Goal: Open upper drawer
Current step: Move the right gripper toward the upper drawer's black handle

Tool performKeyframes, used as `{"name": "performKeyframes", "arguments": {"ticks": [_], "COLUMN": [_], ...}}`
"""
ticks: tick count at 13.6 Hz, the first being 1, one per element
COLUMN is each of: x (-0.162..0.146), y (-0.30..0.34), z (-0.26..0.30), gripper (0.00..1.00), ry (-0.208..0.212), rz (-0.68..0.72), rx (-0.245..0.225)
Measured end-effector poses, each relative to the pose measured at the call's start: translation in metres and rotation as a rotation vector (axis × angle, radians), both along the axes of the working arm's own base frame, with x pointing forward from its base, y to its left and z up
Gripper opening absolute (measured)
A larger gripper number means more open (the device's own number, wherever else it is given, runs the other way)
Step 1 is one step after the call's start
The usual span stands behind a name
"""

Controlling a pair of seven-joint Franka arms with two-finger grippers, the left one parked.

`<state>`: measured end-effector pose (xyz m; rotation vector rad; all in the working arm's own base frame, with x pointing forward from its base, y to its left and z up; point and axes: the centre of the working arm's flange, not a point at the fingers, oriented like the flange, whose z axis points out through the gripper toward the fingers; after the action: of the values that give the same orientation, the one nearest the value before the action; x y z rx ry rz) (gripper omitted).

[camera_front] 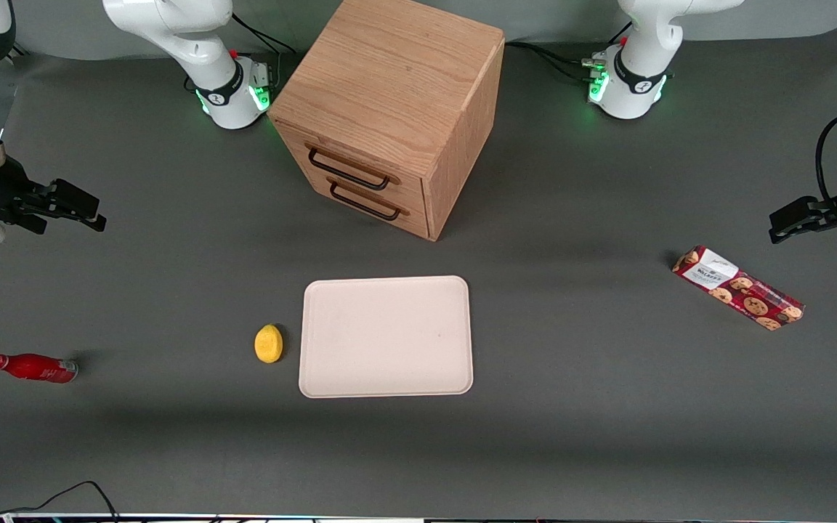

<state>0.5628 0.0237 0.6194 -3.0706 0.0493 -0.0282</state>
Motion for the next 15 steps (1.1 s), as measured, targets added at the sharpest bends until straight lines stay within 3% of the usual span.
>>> {"name": "performKeyframes", "arguments": {"ticks": [4, 7, 15], "x": [0.006, 0.002, -0.057], "y": [0.022, 0.073, 0.241], "z": [-0.011, -0.008, -0.011], "gripper": [1.00, 1.00, 1.00], "ry": [0.021, 0.016, 0.047], "rz": [-0.003, 0.085, 0.386], "rx": [0.009, 0.017, 0.010]}}
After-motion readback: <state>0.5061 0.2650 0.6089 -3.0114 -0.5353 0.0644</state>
